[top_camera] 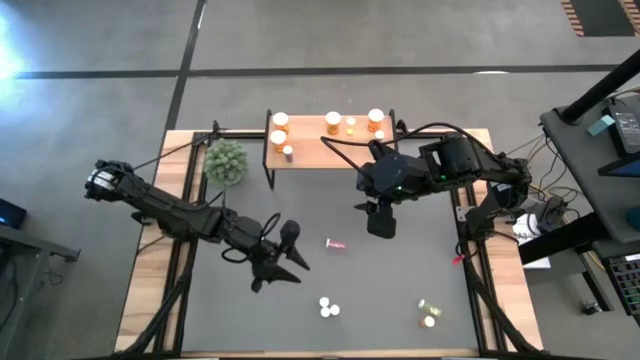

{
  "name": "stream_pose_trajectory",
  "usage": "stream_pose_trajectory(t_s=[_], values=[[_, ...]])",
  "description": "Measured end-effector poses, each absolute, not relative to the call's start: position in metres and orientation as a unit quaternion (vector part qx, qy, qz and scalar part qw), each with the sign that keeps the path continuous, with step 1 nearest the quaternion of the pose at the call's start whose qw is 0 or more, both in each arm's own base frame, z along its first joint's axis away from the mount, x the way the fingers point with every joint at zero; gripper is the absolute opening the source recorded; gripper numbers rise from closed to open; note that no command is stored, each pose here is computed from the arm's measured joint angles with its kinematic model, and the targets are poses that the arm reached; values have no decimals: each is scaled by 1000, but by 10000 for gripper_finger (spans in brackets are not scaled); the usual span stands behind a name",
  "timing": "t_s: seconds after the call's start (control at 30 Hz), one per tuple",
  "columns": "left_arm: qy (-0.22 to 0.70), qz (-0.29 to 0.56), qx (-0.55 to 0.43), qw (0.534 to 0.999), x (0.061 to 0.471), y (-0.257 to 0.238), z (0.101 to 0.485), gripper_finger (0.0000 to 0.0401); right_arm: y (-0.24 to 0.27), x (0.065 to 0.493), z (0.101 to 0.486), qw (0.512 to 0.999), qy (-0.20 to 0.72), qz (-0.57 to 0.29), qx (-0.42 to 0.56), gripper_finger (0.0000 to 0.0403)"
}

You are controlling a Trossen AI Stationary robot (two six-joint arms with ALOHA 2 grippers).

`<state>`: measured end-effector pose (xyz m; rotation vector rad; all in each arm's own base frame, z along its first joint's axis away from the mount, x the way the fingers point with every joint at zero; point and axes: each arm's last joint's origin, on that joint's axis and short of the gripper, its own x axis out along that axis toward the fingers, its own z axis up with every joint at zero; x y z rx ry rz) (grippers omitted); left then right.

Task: Pick and place medicine bottles onto shelf by color
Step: Put the small yellow pill bottle on the shelf

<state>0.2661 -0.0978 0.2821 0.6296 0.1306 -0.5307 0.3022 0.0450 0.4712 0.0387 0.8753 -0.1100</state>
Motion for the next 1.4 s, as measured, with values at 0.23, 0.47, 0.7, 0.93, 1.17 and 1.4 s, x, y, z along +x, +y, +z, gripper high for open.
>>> stream_pose_trajectory(t_s=[0.23, 0.47, 0.7, 0.93, 1.17, 1.4], values=[[72, -264, 308, 911, 266, -108, 277, 171, 45, 302, 471, 904, 424, -53, 19, 199], [118, -263, 315, 904, 280, -113, 252, 171, 45, 302, 471, 904, 424, -53, 19, 199], [117, -290, 309, 898, 299, -122, 235, 171, 45, 302, 471, 904, 424, -53, 19, 199], [102, -324, 314, 887, 319, -132, 224, 171, 45, 302, 471, 904, 424, -53, 19, 199], [117, -324, 312, 886, 332, -134, 214, 171, 45, 302, 471, 904, 424, -53, 19, 199], [128, -324, 287, 892, 336, -136, 209, 171, 45, 302, 471, 904, 424, -53, 19, 199]])
